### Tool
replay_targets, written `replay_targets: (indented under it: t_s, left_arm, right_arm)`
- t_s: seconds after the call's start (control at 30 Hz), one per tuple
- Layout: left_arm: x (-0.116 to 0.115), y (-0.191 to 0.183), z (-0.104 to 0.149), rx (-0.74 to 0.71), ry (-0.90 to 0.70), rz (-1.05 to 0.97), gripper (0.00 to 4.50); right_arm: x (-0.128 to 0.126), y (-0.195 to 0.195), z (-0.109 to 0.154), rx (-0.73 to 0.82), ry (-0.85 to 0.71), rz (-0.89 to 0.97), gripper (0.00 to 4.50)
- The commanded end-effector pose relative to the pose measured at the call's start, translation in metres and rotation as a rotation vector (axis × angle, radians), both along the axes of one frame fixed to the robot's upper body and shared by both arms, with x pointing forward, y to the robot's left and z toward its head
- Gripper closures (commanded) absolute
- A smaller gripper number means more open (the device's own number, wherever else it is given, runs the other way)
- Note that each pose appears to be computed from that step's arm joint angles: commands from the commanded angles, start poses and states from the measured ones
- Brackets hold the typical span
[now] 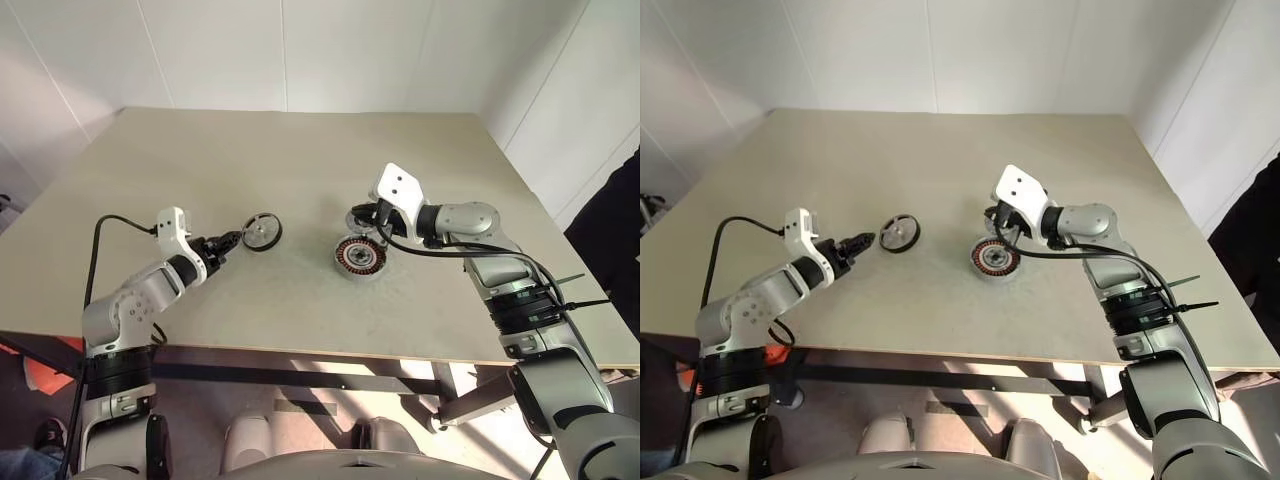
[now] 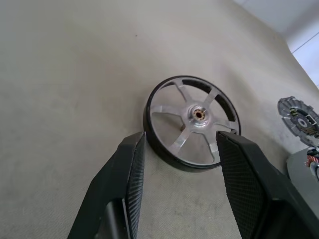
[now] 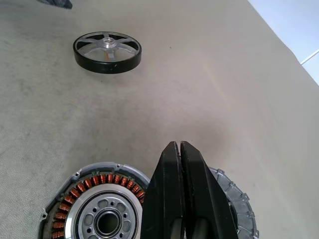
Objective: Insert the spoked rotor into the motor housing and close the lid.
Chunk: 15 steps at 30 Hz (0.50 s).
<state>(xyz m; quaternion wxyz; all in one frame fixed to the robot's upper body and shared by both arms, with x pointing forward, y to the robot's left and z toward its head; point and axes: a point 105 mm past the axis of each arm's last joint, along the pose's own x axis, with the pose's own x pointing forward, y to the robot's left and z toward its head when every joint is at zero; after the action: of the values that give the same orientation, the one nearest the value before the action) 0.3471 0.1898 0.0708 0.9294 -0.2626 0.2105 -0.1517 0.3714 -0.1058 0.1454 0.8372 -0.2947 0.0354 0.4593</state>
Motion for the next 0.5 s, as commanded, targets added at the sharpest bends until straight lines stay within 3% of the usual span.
replay_targets:
  t_s: [0.03,0.5]
  left_arm:
    - [0.009,-0.004,0.000,-0.033,0.022,0.009,2.11]
    - [0.039,-0.031,0.000,-0.259,0.065,-0.006,2.11]
  right_arm:
    - [0.002,0.000,0.020,0.033,-0.063,-0.001,4.46]
    - [-0.002,-0.003,0.020,0.024,-0.063,0.001,4.46]
